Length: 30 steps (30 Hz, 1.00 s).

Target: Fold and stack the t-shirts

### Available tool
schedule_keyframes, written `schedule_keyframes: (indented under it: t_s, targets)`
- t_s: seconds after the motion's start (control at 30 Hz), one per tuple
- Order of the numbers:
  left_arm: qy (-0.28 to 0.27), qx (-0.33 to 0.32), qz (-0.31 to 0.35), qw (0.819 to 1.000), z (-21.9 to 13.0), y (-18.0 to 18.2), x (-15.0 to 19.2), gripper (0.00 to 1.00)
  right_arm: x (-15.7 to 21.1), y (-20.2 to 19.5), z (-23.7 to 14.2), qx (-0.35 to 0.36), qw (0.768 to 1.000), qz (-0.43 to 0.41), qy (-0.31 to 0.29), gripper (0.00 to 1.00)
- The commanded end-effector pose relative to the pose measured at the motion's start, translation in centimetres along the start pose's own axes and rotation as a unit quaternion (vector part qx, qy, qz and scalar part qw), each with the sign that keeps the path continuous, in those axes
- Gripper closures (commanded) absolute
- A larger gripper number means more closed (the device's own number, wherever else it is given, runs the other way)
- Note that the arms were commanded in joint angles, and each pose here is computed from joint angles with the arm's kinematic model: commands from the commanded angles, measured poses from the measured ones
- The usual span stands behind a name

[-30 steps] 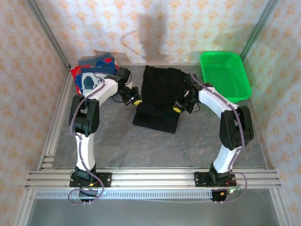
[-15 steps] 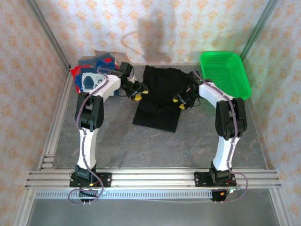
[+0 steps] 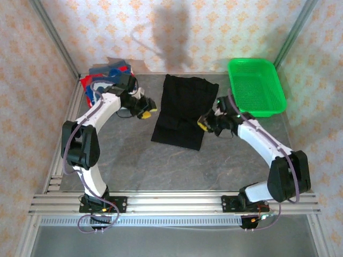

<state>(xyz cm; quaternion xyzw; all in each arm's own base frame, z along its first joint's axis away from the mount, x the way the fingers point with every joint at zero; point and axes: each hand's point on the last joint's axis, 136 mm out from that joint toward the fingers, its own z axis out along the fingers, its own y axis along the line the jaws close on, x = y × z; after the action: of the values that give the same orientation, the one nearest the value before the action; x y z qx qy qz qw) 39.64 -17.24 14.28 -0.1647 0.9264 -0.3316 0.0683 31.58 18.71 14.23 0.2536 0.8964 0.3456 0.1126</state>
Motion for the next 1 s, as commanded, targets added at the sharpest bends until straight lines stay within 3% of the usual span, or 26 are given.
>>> schedule_keyframes:
  t_s: [0.0, 0.07, 0.17, 0.53, 0.83, 0.97]
  targets:
    - [0.048, -0.063, -0.002, 0.997, 2.8, 4.1, 3.1, 0.72, 0.8, -2.3, 2.5, 0.006, 0.999, 0.040, -0.002, 0.91]
    - [0.059, -0.077, -0.004, 0.995, 3.8, 4.8, 3.7, 0.83, 1.0, -3.0, 3.7, 0.013, 0.999, 0.045, 0.001, 0.94]
    - [0.078, -0.091, -0.004, 0.993, 5.4, 5.4, 4.6, 0.89, 0.9, -3.9, 5.3, 0.025, 0.999, 0.043, 0.007, 0.97]
    - [0.080, -0.126, 0.006, 0.989, 10.3, 4.6, 1.0, 0.90, -2.3, -4.9, 10.3, 0.064, 0.996, 0.055, 0.009, 0.99]
    - [0.011, -0.075, 0.023, 0.997, 10.5, -1.8, -6.0, 0.89, -9.9, -3.0, 10.2, 0.044, 0.994, 0.085, -0.052, 0.95]
    - [-0.021, -0.022, 0.013, 0.999, 9.9, -5.4, -8.8, 0.86, -13.9, 0.8, 10.1, -0.032, 0.992, 0.091, -0.081, 0.86]
